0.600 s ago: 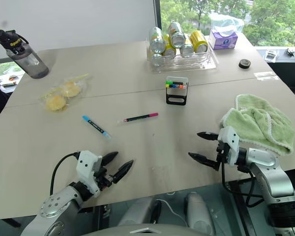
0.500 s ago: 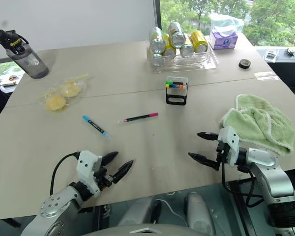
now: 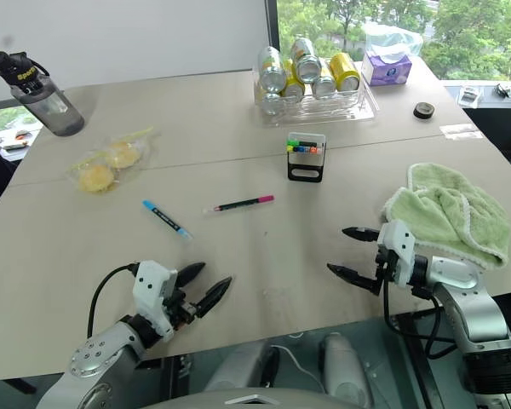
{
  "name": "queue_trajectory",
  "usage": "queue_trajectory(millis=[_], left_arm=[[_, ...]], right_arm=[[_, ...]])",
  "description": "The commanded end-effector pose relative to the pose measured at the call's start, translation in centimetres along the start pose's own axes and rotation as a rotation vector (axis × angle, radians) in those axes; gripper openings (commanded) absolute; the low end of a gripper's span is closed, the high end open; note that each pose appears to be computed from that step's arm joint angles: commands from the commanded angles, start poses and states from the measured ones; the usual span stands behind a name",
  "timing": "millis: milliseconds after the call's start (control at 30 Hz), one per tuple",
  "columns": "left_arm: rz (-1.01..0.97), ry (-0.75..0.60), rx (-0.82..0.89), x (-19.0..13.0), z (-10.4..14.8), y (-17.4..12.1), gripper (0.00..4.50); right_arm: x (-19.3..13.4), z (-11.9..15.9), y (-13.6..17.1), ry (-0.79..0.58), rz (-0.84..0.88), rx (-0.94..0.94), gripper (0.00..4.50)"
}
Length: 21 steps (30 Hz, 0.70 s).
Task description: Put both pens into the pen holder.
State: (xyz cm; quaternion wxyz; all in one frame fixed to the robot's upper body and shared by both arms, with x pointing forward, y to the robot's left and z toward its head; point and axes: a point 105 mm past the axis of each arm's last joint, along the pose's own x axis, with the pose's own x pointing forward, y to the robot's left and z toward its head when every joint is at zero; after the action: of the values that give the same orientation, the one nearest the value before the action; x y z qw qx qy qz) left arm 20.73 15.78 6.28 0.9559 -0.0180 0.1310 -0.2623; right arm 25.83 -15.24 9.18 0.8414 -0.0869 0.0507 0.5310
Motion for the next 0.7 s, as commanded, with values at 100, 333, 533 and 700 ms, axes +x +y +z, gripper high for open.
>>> queue_trajectory(millis=[100, 333, 533, 700], left_arm=[[0.029, -0.097, -0.043, 0.0, 2.3, 0.4, 3.84], [0.195, -0.159, -0.08, 0.6, 4.3, 2.9, 3.84], [0.419, -0.238, -0.153, 1.2, 7.1, 6.3, 3.84], [0.7, -0.152, -0.144, 1.4, 7.4, 9.9, 3.84]], right_arm=[[-0.1, 0.7, 0.1, -0.028, 0.012, -0.017, 4.46], [0.3, 2.1, 0.3, -0.075, 0.051, -0.017, 4.46], [1.2, 4.3, 0.9, -0.094, 0.109, -0.06, 4.46], [1.9, 6.3, 1.0, -0.131, 0.14, -0.102, 4.46]])
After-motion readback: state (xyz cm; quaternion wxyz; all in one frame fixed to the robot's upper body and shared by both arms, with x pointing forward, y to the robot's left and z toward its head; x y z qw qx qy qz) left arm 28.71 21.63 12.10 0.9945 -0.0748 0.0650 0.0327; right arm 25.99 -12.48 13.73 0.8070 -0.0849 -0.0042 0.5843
